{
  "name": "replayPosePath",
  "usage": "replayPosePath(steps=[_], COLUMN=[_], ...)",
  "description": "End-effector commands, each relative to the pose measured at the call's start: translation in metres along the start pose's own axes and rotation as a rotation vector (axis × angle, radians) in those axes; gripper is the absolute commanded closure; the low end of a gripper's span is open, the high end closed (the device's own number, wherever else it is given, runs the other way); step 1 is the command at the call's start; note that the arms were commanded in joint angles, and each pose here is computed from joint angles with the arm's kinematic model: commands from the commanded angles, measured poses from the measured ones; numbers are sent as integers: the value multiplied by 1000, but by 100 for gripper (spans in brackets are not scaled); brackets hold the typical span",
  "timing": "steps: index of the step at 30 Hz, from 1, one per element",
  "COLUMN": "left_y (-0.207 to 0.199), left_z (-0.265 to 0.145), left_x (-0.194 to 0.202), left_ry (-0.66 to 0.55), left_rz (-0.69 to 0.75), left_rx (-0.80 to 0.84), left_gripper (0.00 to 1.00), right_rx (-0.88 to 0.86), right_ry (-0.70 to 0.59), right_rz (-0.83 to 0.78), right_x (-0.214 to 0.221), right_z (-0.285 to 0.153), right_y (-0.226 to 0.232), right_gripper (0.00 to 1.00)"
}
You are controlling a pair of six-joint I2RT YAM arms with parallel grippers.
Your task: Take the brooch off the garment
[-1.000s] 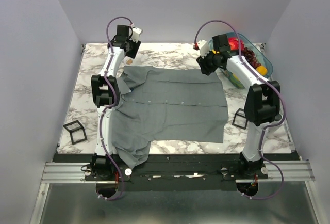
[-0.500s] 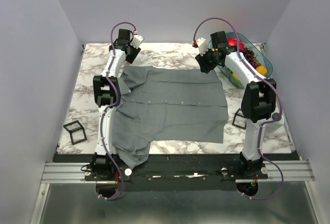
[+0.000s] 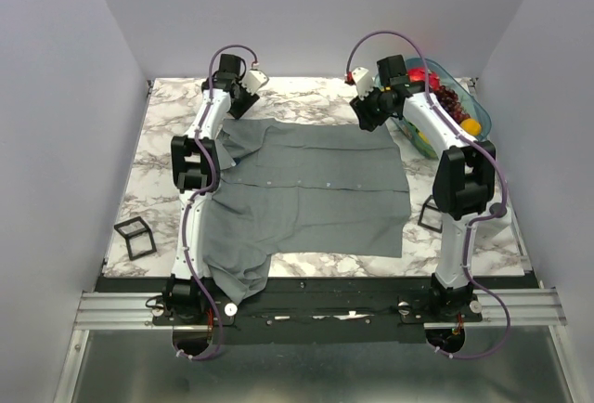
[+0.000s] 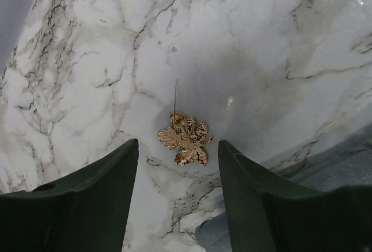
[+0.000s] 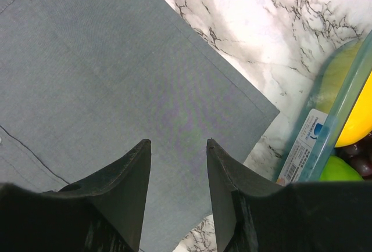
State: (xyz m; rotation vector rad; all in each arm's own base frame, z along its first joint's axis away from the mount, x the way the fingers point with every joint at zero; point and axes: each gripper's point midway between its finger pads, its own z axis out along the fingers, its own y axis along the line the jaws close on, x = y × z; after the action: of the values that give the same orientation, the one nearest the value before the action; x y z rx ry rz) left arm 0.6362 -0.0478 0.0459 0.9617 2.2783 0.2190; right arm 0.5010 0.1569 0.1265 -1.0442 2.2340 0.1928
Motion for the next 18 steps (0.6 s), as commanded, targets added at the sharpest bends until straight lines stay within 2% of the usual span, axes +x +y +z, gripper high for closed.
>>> replayPosePath(steps=[1, 7, 13, 18], left_y=[-32, -57, -77, -72], left_z=[10, 12, 7, 5], left_x=[31, 57, 87, 91], left_ry=[116, 207, 306, 307], left_rz=[80, 106, 130, 89], left_rx=[105, 204, 298, 296], left_gripper=[38, 46, 48, 46], right_rx=[-3, -5, -15, -19], right_ry=[34, 25, 36, 36], right_rz=[9, 7, 9, 14], right_x=[4, -1, 0, -1], right_z=[5, 4, 3, 2], right_y=[2, 1, 2, 4], right_gripper=[49, 49, 49, 50])
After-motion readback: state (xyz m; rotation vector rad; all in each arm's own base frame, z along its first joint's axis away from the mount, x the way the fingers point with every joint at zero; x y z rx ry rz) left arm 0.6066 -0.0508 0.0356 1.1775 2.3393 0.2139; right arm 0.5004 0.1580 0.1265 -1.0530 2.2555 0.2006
